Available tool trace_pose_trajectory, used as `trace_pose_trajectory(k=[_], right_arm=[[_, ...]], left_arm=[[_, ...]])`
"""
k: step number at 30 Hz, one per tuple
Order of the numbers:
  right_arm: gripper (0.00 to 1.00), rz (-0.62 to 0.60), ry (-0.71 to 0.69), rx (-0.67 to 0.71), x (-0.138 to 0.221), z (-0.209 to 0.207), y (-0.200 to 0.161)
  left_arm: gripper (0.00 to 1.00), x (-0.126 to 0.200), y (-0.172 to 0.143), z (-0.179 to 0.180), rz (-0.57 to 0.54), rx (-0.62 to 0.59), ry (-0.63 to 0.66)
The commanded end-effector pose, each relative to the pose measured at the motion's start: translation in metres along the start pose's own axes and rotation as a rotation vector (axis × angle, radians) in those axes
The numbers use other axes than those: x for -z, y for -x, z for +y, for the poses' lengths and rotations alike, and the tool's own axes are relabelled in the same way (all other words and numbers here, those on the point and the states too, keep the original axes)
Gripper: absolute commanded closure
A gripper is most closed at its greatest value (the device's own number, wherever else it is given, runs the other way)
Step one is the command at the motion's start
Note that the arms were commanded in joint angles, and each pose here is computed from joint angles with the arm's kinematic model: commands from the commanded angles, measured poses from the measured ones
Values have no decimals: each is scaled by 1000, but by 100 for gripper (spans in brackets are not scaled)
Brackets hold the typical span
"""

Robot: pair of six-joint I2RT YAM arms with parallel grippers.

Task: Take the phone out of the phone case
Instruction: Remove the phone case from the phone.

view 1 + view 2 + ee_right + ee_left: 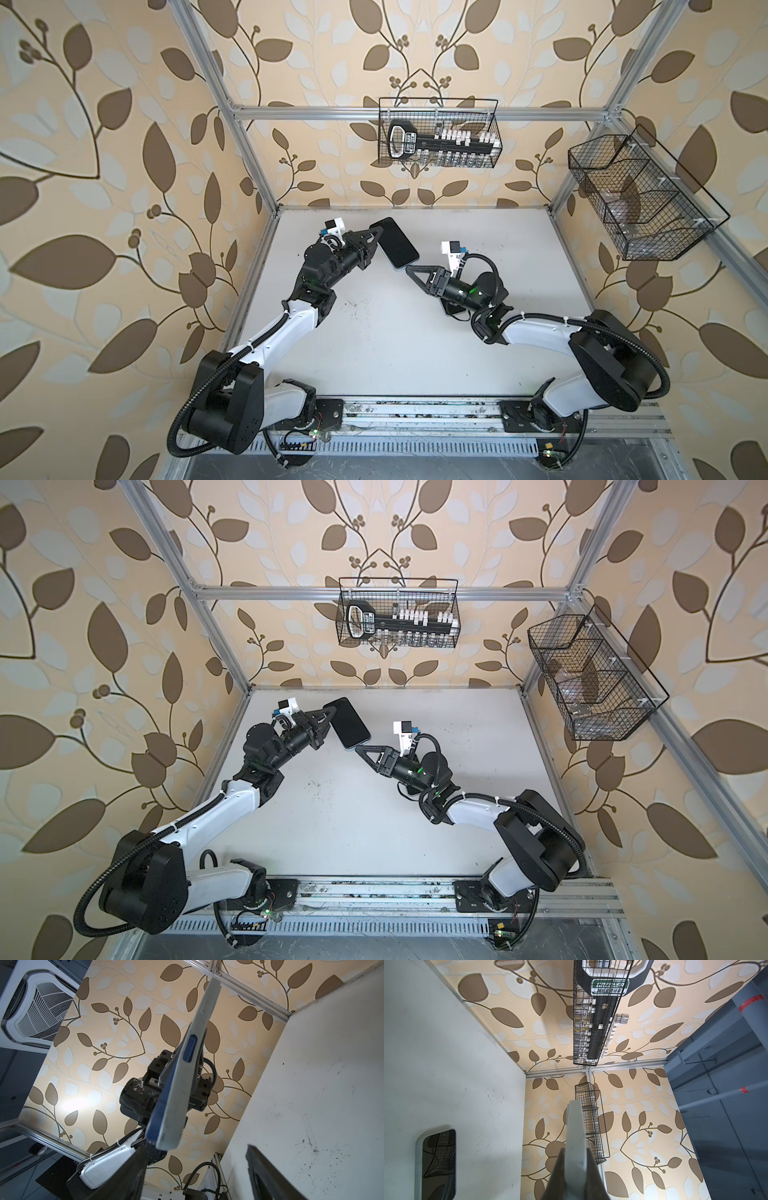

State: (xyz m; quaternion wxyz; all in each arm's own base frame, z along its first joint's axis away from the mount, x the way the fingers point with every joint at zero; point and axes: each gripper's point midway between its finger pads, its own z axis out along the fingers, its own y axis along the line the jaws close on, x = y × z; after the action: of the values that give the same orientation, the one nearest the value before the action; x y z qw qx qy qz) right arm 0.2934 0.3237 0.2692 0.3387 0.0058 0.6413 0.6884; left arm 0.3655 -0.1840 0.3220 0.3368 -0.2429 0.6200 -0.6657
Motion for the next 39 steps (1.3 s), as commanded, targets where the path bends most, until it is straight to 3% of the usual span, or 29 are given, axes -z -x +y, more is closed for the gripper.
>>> trace_pose_trajectory(k=[1,39], right_arm=[[24,-24,31,9,-4,7,8],[25,-92,15,-79,-4,-14,23]], left_arm=[[100,8,-3,-49,10,-39,-152],[100,10,-10,-61,36,26,-224]])
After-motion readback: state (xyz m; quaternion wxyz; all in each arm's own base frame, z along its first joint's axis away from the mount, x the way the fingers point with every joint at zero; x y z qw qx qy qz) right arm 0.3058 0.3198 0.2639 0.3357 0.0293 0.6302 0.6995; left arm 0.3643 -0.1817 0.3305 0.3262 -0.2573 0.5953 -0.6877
